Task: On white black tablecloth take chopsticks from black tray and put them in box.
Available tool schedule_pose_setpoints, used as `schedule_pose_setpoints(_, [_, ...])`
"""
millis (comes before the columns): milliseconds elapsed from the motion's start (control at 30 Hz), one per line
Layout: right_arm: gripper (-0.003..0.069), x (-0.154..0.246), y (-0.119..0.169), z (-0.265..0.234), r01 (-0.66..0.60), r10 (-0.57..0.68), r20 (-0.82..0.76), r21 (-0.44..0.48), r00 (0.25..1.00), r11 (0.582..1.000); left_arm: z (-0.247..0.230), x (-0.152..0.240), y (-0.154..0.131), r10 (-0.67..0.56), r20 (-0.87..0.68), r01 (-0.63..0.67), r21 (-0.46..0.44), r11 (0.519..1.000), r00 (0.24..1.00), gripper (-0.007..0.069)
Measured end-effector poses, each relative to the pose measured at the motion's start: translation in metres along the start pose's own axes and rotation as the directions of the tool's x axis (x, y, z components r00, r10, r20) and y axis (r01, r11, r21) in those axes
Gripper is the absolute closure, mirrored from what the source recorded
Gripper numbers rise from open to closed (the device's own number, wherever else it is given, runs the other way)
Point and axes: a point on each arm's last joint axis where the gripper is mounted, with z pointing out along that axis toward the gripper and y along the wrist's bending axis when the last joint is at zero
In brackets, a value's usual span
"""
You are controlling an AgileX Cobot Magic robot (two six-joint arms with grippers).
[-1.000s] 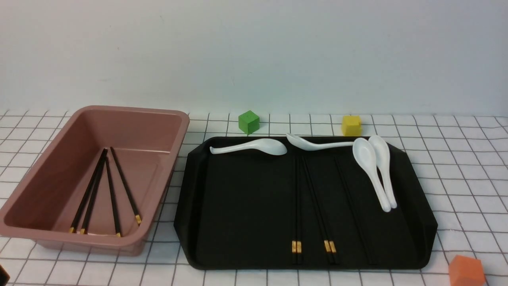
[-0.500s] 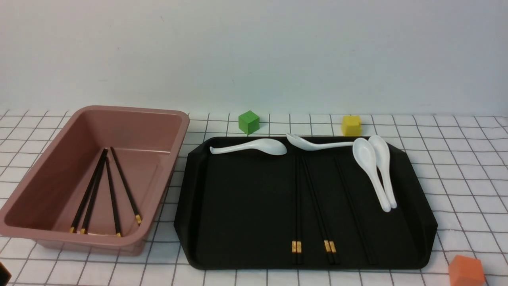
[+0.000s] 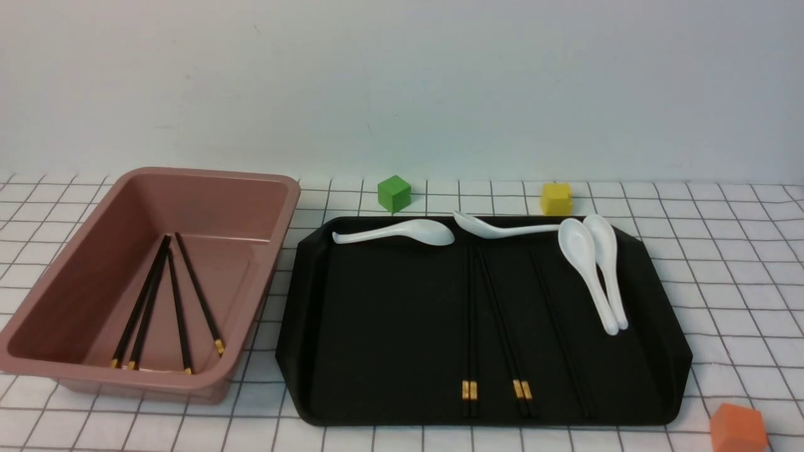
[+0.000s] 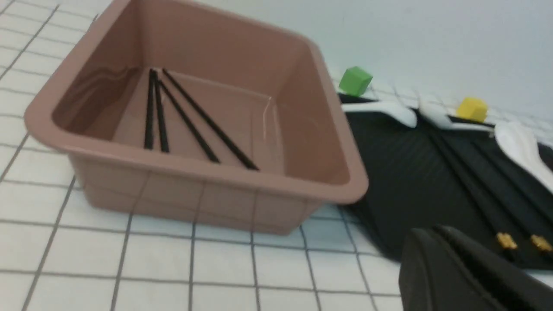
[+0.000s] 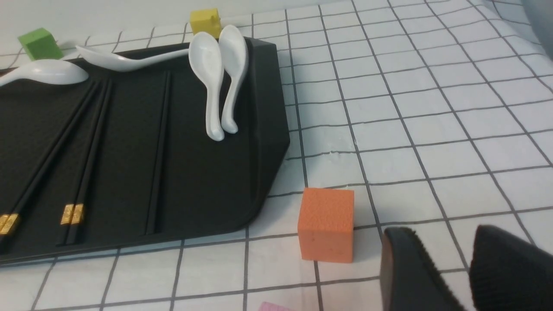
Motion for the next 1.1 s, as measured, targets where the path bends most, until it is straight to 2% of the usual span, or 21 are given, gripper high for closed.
schedule_pose_setpoints(167, [0.0419,0.000,0.000,0.000,0.000,0.000,0.000,0.000,1.000,1.000,0.006,0.020,0.007,-0.005,-0.074,0.003,-0.030,1.000,0.997,0.0634])
schedule_pose_setpoints(467, [0.0419,0.000,0.000,0.000,0.000,0.000,0.000,0.000,1.000,1.000,0.006,0.021,0.009,-0.005,-0.076,0.001,-0.049,0.999,0.997,0.0627])
schedule_pose_setpoints(733, [0.0419,0.000,0.000,0.000,0.000,0.000,0.000,0.000,1.000,1.000,0.006,0.019,0.013,-0.030,-0.048,0.024,-0.121,0.992,0.998,0.0620])
schedule_pose_setpoints(1100, [0.0419,0.000,0.000,0.000,0.000,0.000,0.000,0.000,1.000,1.000,0.006,0.019,0.013,-0.036,-0.045,0.030,-0.130,0.991,0.998,0.0617])
